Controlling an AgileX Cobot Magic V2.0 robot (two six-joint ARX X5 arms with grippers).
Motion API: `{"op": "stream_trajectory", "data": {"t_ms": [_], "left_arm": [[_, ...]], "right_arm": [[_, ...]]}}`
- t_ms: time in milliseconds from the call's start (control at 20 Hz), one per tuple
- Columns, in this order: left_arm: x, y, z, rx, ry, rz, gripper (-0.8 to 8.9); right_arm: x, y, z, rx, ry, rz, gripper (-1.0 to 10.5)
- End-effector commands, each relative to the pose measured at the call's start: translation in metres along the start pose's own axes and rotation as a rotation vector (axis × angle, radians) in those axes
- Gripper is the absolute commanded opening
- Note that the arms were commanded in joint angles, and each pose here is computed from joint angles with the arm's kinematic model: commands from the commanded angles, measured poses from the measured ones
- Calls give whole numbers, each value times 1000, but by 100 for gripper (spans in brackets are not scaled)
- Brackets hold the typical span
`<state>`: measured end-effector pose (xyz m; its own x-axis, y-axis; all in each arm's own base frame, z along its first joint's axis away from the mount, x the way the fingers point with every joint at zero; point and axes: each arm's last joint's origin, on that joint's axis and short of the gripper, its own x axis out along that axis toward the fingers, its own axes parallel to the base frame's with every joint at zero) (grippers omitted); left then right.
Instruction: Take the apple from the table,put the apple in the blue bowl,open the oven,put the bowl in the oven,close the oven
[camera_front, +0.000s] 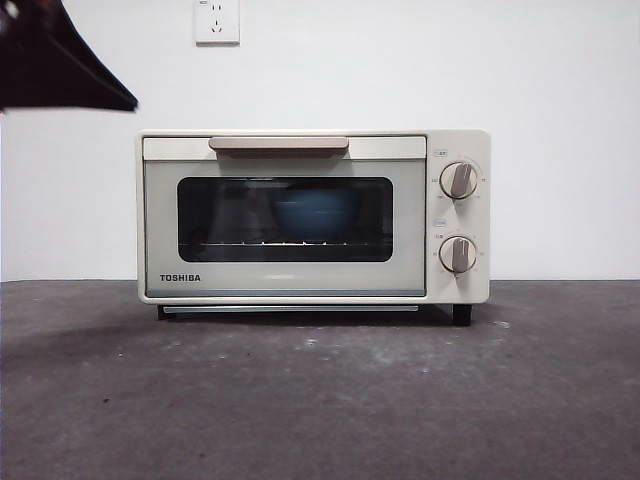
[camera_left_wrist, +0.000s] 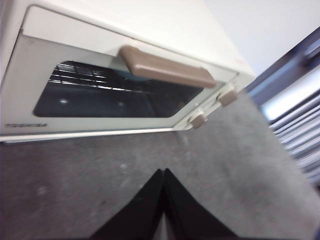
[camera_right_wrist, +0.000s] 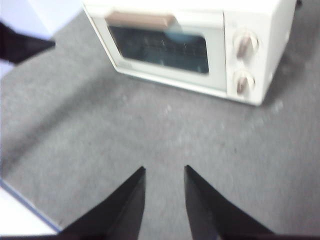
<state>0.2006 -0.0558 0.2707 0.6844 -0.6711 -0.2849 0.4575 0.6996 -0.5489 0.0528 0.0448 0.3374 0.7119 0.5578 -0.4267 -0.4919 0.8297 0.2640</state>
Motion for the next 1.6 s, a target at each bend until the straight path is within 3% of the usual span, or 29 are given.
{"op": "stream_trajectory", "data": {"t_ms": [50,300,600,800,1300,1600], "left_arm": [[-17,-18,-2,119,-20,56,7],[-44,-38,-14,190,-32,124,7],[-69,-48,-26,205,-38,157,7],[-78,-51,-29,209,-47,154,7],[-80,-52,-29,212,-58,149,7],[-80,-52,-29,212,-57,149,7]], "right_arm": [[4,2,3,-55,-37,23,126],[19,1,-4,-79,-58,47,126],[45,-1,-21,-79,-60,103,119],[55,-1,-25,-81,-112,141,5],[56,-1,-21,-70,-183,91,5],[55,0,-14,-64,-252,108,5]]}}
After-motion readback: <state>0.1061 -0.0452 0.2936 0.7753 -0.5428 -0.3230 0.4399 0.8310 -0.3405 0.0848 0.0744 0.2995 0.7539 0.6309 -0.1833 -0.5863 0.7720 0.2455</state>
